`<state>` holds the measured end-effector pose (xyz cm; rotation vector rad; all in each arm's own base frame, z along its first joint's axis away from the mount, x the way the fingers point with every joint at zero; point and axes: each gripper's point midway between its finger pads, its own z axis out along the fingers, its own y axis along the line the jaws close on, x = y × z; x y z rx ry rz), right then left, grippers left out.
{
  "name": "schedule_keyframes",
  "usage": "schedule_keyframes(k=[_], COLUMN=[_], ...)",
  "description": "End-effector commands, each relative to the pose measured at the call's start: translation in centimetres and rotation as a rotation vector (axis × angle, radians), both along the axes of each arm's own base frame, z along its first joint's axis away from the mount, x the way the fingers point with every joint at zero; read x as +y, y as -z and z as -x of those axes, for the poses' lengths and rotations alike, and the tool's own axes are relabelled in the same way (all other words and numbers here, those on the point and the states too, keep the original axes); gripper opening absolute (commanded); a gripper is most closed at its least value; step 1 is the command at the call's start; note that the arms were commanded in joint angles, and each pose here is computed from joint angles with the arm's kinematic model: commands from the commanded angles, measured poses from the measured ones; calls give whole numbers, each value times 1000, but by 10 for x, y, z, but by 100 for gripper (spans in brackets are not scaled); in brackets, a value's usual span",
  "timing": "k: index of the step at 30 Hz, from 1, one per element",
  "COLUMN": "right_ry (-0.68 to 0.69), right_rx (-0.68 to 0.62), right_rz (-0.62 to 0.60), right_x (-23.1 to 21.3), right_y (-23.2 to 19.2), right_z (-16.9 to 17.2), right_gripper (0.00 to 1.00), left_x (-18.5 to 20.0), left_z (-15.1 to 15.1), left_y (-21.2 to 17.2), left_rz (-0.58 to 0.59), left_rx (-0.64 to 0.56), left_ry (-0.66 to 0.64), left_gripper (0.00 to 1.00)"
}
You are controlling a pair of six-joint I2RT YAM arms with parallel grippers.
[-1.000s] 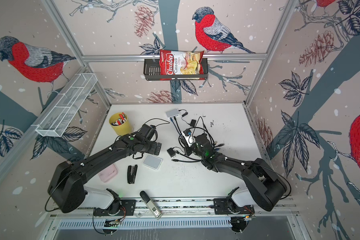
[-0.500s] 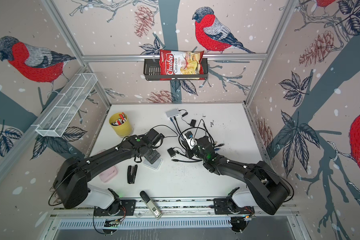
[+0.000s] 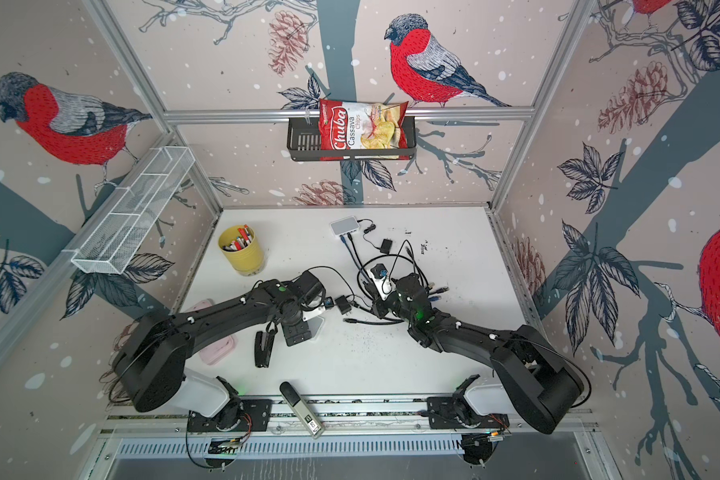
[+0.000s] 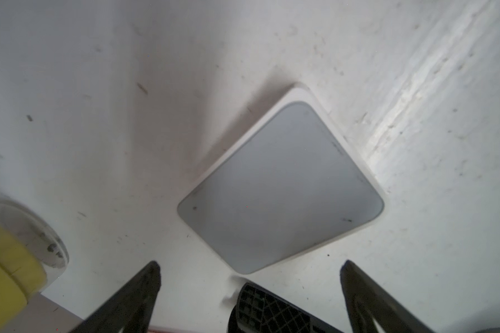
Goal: Insert the plug into the switch port
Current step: 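Grasp the small white router with the left gripper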
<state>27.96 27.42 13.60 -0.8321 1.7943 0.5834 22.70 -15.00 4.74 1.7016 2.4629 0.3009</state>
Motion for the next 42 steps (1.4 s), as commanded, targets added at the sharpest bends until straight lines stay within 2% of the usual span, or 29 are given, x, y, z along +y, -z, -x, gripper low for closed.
schedule_keyframes(k=[1, 17, 24, 33, 40, 42], right_ry=[-2, 3, 1, 10, 12, 12], right_rx=[-38, -39, -36, -42, -42, -44], right_rz=[-37, -37, -22, -11, -17, -19], right_x=[3, -3, -6, -12, -12, -12], right_y=[-13, -11, -11, -14, -15, -15], right_z=[-3, -10, -10, -12, -12, -12], right_gripper=[6, 6, 6, 6, 7, 7], left_x=[-2, -12, -23, -29, -33, -33], left_z=[2, -30, -30, -22, -14, -12], left_y=[5, 17, 26, 35, 40, 42], left_rz=[-8, -59, -13, 39, 91, 97], left_rx=[23, -77, -43, -7, 37, 51], left_ry=[75, 251, 294, 308, 304, 302], left_gripper=[96, 96, 94, 86, 73, 73])
